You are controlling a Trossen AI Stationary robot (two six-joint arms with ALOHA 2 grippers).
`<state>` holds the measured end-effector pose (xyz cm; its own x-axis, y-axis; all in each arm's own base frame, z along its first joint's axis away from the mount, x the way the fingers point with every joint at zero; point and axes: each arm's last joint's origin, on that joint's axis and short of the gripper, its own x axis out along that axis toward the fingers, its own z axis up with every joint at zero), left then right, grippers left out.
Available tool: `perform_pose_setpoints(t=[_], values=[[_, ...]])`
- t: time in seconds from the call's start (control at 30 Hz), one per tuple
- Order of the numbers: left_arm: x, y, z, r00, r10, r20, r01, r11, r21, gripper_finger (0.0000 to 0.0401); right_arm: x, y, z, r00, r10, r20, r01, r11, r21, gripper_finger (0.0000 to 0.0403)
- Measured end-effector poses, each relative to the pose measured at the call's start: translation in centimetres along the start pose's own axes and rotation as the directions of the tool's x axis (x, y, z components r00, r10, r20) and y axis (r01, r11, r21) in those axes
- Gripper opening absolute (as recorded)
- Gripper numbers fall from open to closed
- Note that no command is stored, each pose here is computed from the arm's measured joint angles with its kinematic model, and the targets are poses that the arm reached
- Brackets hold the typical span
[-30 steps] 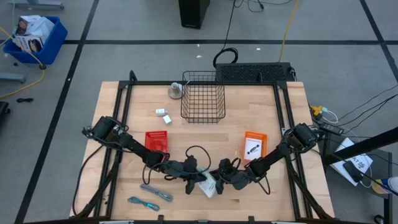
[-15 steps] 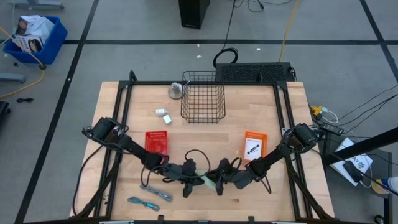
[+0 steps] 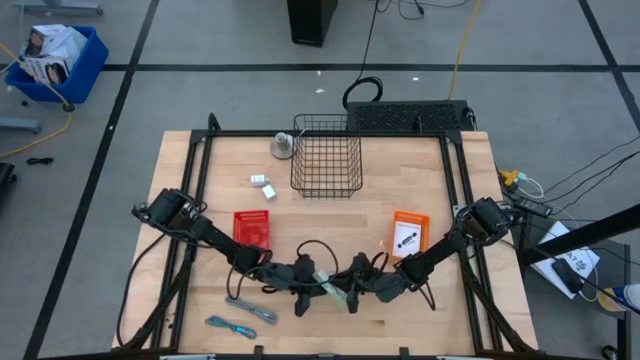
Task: Pick and place items into bin
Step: Put the card reader box into the orange bin
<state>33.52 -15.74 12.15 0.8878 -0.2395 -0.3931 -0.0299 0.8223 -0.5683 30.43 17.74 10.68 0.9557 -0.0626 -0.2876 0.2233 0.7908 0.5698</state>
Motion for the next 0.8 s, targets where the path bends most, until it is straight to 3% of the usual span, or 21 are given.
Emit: perform_pose_setpoints(t=[0.8], values=[[0.0, 0.07, -0.06, 1.0, 0.013, -0.001, -0.013, 1.0, 0.008, 0.0031, 0.22, -0.45, 0.07, 1.0, -0.021, -0.018, 0.018, 0.992, -0.124, 0.0047]])
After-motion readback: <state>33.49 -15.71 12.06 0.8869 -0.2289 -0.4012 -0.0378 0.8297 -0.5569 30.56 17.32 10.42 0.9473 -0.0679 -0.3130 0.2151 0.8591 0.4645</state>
